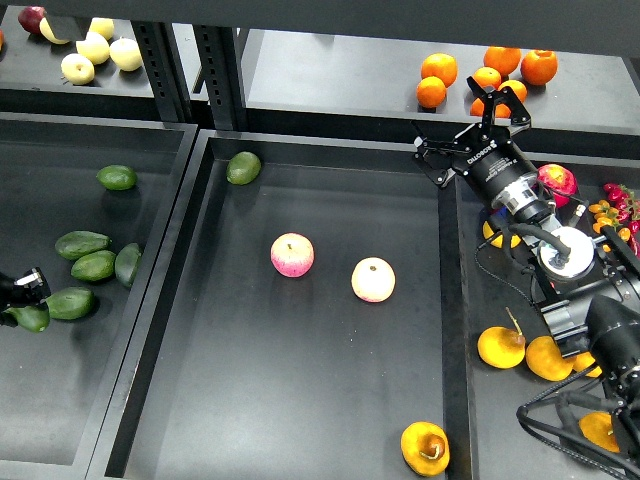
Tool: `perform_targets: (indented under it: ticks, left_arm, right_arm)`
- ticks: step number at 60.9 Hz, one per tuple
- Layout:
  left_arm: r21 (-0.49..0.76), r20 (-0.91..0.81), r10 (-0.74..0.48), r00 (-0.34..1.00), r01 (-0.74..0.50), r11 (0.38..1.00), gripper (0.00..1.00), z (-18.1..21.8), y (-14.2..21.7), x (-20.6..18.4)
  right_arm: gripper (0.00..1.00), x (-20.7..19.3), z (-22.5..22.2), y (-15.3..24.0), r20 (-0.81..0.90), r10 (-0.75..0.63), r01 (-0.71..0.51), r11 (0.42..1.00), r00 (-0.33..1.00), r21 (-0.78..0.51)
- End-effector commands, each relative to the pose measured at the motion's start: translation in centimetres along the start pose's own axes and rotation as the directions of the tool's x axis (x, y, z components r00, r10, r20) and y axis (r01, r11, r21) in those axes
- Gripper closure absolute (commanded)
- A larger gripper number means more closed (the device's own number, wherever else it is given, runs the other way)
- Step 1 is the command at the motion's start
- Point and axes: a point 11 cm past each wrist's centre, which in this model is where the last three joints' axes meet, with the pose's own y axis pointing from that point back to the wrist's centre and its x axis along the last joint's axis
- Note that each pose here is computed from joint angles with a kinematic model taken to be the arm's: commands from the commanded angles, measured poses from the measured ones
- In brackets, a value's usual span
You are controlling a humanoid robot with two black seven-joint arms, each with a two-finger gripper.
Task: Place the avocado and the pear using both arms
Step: 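Carry the avocado into the avocado bin and open the left gripper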
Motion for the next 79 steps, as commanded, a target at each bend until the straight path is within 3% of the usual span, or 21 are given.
perform_targets:
  ticks: [1,60,79]
  left_arm:
    - [0.013,-0.009,-0.006,1.000,0.006,1.000,0.51,-0.5,-0.4,-0.3]
    - [0.028,-0.047,-0.074,0.996,0.076,0.997,0.46,-1.4,-2.9,-3.6]
    - [0.024,-0.052,-0.080,0.995,0.081,0.996,0.40,-1.1,-3.2,-3.9]
  right_arm:
    - [0.00,0.0,0.0,0.0,0.000,0.000,0.000,1.000,1.000,0.000]
    - [0.00,0.0,0.0,0.0,-0.001,0.000,0.000,1.000,1.000,-0.001]
    - [0.00,0.0,0.0,0.0,-0.001,0.000,0.000,1.000,1.000,-0.001]
